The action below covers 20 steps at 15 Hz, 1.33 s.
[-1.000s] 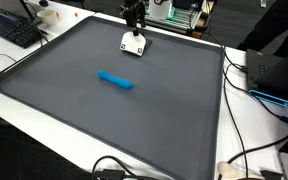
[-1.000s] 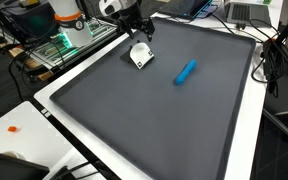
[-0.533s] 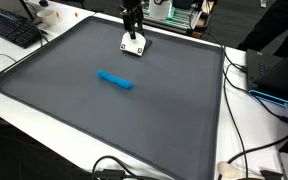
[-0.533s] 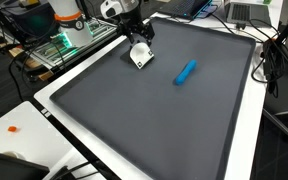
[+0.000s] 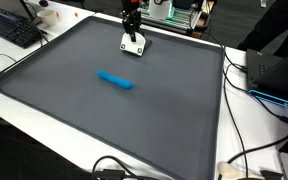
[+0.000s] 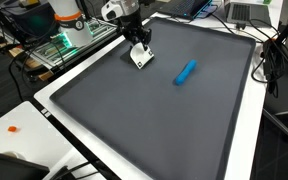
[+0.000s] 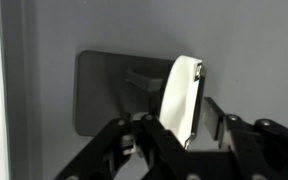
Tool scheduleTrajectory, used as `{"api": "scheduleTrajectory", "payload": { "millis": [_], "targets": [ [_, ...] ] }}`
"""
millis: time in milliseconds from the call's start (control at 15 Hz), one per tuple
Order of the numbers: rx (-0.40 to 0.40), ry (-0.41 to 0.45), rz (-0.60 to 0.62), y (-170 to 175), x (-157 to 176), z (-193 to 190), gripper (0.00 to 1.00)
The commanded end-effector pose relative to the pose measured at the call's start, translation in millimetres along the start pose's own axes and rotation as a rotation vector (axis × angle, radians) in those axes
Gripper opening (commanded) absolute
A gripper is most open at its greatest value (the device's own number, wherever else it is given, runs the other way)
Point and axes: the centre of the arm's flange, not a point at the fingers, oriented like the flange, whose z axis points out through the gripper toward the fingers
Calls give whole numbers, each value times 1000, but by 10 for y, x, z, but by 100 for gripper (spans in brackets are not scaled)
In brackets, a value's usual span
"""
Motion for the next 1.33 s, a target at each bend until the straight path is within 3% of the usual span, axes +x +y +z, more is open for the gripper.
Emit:
{"api": "scheduleTrajectory", "payload": {
  "millis": [0,133,200,867,1067,1267],
  "targets": [
    [4,24,14,1,-22,38,19],
    [8,26,20,-9,-24,34,4],
    [10,27,22,-17,-25,31,1],
    [89,29,60,-341,-38,-250,1],
    [111,45,-14,-639,-84,-461,1],
    [83,69,-150,-974,-161,-606,1]
  ]
}}
